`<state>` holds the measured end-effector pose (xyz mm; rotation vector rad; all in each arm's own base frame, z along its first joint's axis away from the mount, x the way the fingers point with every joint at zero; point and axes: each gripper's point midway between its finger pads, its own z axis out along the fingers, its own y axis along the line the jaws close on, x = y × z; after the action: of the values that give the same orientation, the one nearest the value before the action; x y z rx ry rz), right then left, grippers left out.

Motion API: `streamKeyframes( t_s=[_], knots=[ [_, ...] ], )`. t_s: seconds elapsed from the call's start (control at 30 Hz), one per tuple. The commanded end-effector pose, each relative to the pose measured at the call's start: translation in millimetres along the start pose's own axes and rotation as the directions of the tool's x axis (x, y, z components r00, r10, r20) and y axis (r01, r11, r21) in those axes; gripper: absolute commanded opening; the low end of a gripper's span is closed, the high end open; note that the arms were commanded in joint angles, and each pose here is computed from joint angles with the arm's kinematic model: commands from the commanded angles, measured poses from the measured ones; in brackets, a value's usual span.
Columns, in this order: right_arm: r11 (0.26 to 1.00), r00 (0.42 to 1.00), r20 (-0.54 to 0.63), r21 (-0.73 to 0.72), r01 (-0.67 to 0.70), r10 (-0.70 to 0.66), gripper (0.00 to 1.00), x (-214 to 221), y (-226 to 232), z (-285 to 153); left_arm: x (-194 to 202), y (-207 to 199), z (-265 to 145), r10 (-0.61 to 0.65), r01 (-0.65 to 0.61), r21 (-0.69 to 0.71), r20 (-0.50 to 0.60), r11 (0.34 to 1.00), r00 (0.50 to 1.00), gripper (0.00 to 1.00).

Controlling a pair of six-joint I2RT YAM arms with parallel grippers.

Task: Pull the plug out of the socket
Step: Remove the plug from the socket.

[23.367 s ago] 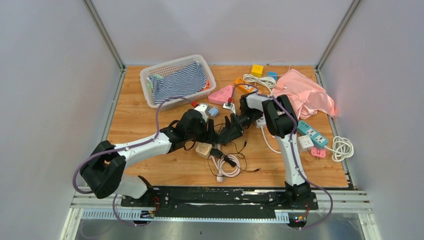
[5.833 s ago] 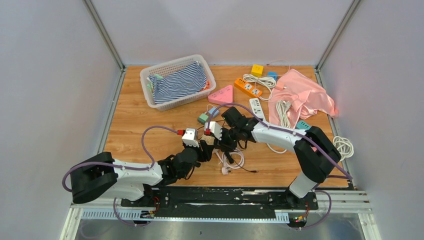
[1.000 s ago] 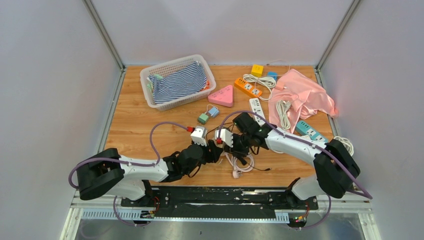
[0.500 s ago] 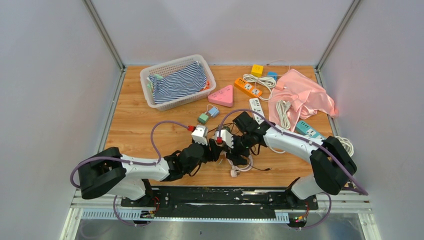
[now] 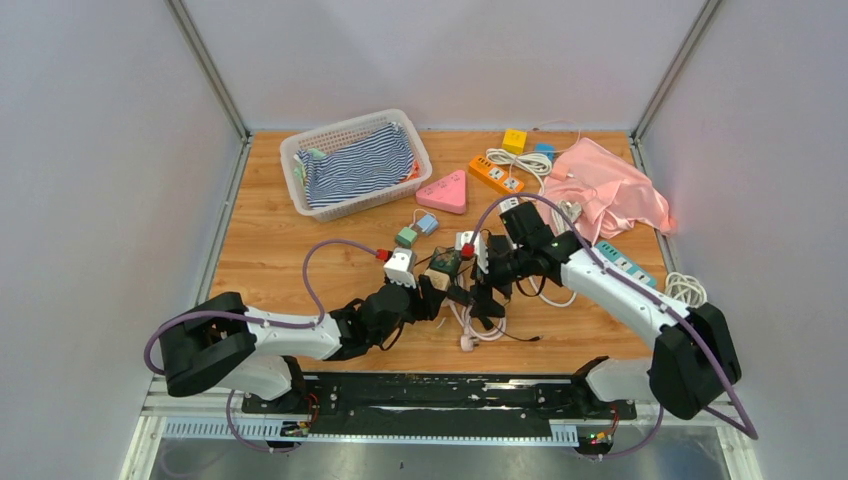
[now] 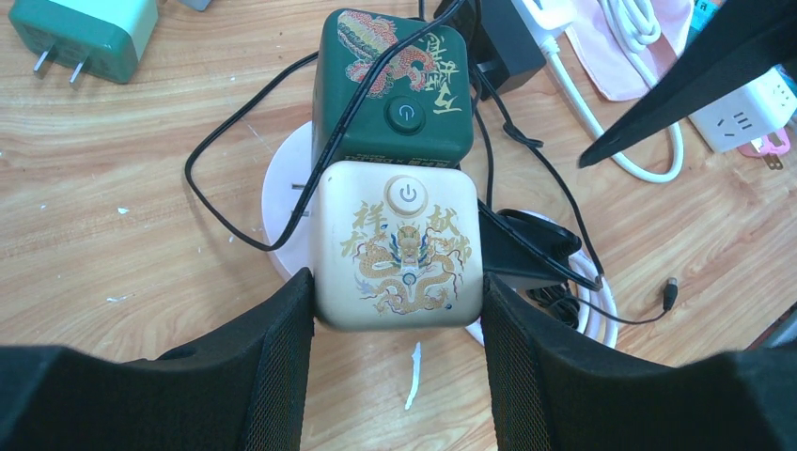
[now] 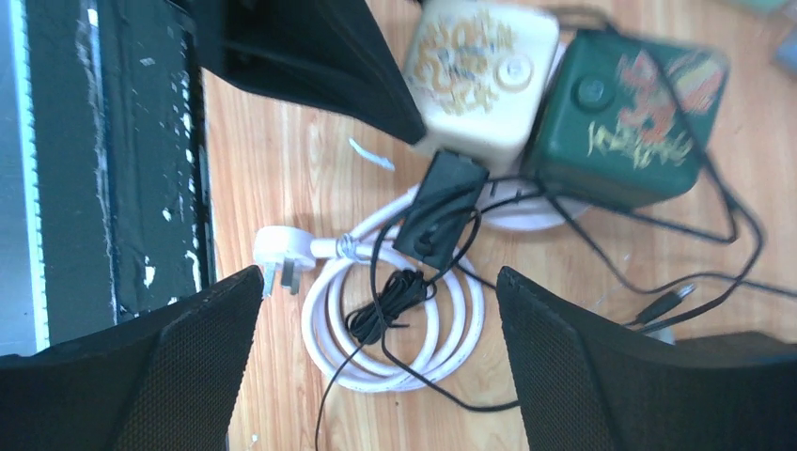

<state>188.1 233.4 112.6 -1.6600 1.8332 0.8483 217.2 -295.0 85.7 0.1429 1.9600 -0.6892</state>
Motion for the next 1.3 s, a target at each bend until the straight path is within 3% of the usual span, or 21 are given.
streamKeyframes(
  t_s=[0.0, 0.13, 0.27, 0.73, 0.77, 0.9, 0.97, 1.03, 1.27],
  knots=[
    [0.996, 0.976, 0.208, -0.035, 0.077, -0.068, 0.99, -43.7, 11.5, -14.3, 15.1, 25.9, 1.9, 0.04, -0.045, -0.091, -0.049, 0.995, 0.998, 0.0],
    [0.998, 0.987, 0.153, -0.008, -0.058, 0.058, 0.97, -35.5, -11.6, 2.0, 15.6, 26.7, 1.3, 0.04, -0.044, -0.092, -0.05, 0.995, 0.998, 0.0],
    [0.988, 0.99, 0.05, 0.075, -0.136, 0.132, 0.82, -11.8, -28.6, 14.8, 15.6, 27.2, 1.1, 0.039, -0.044, -0.094, -0.049, 0.995, 0.998, 0.0],
    [0.978, 0.988, -0.091, 0.18, -0.109, 0.126, 0.7, 9.9, -33.3, 49.8, 15.1, 27.9, 1.9, 0.038, -0.042, -0.1, -0.046, 0.994, 0.998, 0.0],
    [0.979, 0.988, -0.101, 0.175, -0.1, 0.119, 0.55, 11.0, -30.5, 52.6, 14.4, 28.6, 2.0, 0.036, -0.04, -0.106, -0.042, 0.994, 0.999, 0.0],
    [0.98, 0.988, -0.105, 0.175, -0.095, 0.115, 0.16, 12.3, -26.9, 52.5, 13.2, 31.5, 2.6, 0.034, -0.038, -0.123, -0.034, 0.992, 0.999, 0.0],
    [0.978, 0.986, -0.116, 0.184, -0.094, 0.117, 0.04, 15.4, -25.4, 49.1, 12.5, 35.8, 2.3, 0.028, -0.032, -0.145, -0.025, 0.989, 0.999, 0.0],
    [0.976, 0.984, -0.126, 0.195, -0.097, 0.123, 0.0, 20.1, -23.8, 43.2, 11.7, 38.6, 2.2, 0.026, -0.03, -0.164, -0.022, 0.986, 0.999, 0.0],
    [0.988, 0.977, -0.155, 0.071, -0.138, 0.148, 0.0, 39.1, 14.7, 36.4, 10.2, 42.1, 4.0, 0.028, -0.032, -0.2, -0.022, 0.979, 0.999, 0.0]
  ],
)
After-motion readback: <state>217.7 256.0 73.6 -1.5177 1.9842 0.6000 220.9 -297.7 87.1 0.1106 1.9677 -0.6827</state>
